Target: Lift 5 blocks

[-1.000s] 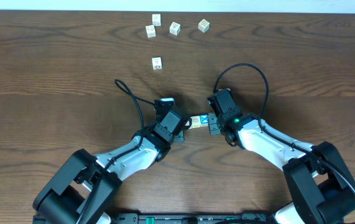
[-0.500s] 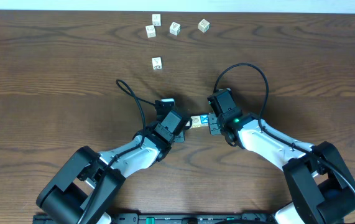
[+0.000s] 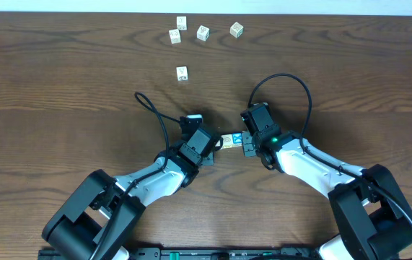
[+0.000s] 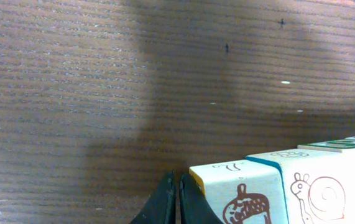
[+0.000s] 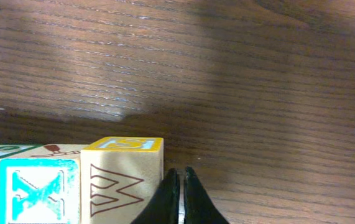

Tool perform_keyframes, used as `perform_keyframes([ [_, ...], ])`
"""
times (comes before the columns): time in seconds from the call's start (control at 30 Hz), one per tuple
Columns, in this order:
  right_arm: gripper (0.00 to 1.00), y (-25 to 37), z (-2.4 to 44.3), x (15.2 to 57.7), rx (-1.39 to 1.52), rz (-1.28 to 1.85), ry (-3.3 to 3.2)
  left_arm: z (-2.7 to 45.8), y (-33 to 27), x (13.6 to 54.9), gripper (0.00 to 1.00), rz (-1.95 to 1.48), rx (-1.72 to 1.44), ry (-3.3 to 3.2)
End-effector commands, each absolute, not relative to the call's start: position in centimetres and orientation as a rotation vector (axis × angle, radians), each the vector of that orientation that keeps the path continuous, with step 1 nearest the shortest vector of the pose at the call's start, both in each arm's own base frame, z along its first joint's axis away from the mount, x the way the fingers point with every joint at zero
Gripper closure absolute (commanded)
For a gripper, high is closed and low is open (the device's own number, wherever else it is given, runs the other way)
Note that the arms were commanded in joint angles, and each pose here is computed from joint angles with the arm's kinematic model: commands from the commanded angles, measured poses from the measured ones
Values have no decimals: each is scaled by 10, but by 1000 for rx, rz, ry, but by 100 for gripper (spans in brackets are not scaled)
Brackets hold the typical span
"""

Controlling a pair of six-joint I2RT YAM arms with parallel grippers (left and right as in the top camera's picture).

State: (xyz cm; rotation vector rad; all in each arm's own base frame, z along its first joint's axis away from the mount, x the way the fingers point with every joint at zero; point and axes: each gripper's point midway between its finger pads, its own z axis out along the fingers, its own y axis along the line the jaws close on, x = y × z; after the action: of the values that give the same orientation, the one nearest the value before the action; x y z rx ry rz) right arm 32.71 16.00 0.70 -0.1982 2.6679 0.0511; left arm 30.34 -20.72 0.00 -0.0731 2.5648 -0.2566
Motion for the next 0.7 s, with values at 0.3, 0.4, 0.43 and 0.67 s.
perform_keyframes([
  [0.3,89,263,17,267,-530,605,2740,25,-296,272,93,-696,183,2602],
  [0.4,98,261,17,270,-479,605,2753,25,-296,272,93,-696,182,2603],
  [0.43,99,259,17,271,-456,608,2759,25,-296,272,92,-696,182,2603],
  [0.67,99,251,15,276,-404,594,2774,25,-296,272,93,-696,182,2603],
])
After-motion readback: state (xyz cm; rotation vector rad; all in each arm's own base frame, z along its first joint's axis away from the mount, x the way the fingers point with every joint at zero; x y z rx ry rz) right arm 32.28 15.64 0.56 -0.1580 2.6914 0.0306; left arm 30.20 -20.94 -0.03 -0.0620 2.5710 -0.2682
